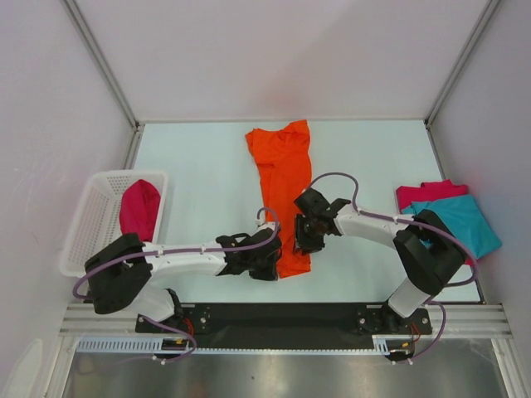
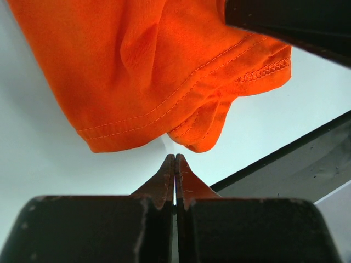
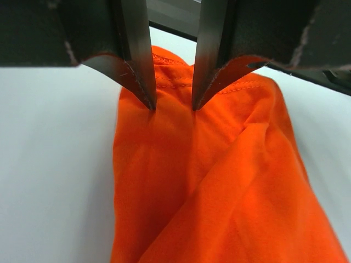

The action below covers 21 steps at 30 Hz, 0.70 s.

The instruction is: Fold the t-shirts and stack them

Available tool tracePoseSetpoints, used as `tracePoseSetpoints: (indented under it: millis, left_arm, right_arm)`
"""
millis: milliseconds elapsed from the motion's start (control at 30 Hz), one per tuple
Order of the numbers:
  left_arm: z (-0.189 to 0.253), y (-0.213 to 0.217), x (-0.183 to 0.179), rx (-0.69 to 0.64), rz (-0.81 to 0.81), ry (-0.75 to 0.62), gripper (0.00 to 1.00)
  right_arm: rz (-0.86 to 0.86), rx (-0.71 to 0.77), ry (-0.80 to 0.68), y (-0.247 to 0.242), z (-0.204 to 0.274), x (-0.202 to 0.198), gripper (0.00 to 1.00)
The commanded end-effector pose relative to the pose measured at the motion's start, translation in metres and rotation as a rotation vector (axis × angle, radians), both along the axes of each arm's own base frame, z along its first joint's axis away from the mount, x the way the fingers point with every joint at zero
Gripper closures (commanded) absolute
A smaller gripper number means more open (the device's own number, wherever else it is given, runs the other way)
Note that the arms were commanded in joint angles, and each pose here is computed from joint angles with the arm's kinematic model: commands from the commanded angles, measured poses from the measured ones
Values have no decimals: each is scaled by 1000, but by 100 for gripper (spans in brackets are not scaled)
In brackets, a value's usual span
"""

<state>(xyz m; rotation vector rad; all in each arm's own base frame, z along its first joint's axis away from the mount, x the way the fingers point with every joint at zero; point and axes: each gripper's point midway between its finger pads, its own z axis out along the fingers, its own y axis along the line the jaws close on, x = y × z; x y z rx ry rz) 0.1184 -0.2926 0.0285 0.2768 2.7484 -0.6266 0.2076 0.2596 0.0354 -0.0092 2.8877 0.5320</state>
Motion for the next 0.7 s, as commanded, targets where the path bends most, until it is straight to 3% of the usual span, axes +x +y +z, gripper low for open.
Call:
tracePoseSetpoints:
  millis: [0,100,267,667]
  left_arm:
    - [16,-11,9,-52,-10,-33,100]
    - [16,-7,10,-52,-2,-33,100]
    - [15,-4,11,-49,1,-33,100]
    - [15,-4,14,-52,2,-40,100]
  right_arm:
    - [-2,11,-4,9,-2,4,62]
    - [0,6,2,8,-6,3,64]
    - [13,12,5,10,-10,1,99]
    - [-32,-61,-100,-12,14,2,100]
